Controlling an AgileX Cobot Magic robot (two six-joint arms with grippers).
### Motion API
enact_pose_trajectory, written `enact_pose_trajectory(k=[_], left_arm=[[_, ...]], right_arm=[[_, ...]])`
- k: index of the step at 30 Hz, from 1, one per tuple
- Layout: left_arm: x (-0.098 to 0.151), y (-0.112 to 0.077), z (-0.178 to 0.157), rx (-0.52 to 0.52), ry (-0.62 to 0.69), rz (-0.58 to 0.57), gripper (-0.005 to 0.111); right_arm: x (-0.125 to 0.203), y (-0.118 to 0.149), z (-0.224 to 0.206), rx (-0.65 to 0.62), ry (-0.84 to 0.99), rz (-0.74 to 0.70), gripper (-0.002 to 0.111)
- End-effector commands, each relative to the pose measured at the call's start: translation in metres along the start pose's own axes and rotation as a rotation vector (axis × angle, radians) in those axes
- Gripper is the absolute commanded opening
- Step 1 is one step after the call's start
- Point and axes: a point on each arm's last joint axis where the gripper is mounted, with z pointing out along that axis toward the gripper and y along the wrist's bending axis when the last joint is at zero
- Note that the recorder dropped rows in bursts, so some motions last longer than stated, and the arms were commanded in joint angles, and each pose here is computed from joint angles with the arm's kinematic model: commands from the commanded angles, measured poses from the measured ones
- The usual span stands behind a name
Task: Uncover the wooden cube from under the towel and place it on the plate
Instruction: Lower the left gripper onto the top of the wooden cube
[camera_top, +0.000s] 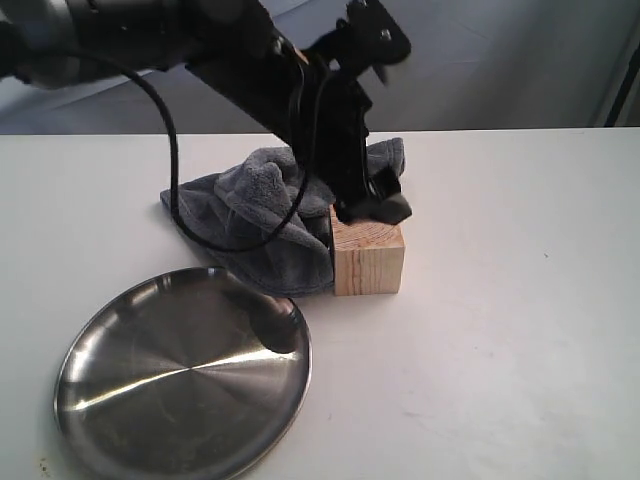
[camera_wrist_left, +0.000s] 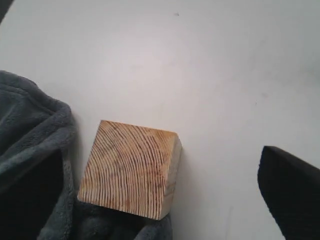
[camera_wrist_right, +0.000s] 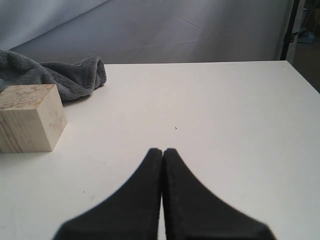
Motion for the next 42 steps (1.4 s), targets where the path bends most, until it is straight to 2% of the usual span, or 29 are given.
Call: enact_pose_trajectory(k=[1, 8, 14, 18, 24, 29, 32, 42], left_arm=[[0.009, -0.006, 0.028, 0.007, 0.097, 0.139, 0.105], [0.026, -0.005, 0.057, 0.037, 0.157, 0.138, 0.105], [0.028, 0.004, 0.071, -0.036, 0.121, 0.135, 0.105], [0.027, 0.005, 0.073, -0.027, 0.132, 0.152, 0.105], [0.013, 0.023, 0.078, 0.012, 0.155, 0.149, 0.105], [0.011, 0.029, 0.086, 0.108, 0.28, 0.175, 0.105], [0.015, 0.036, 0.091, 0.087, 0.321, 0.18, 0.105], [0.027, 0.057, 0.094, 0.046, 0.293, 0.141, 0.105]], right_arm=[[0.002, 0.0, 0.0, -0.001, 0.008, 0.009, 0.003], [0.002, 0.0, 0.0, -0.001, 0.008, 0.009, 0.003], [0.002, 0.0, 0.0, -0.001, 0.008, 0.009, 0.003], [0.002, 0.0, 0.0, -0.001, 0.008, 0.009, 0.003], [0.002, 0.0, 0.0, -0.001, 0.008, 0.009, 0.003], [0.002, 0.0, 0.0, -0.001, 0.008, 0.009, 0.003], [0.002, 0.0, 0.0, -0.001, 0.008, 0.009, 0.003], [0.002, 0.0, 0.0, -0.001, 0.008, 0.009, 0.003]])
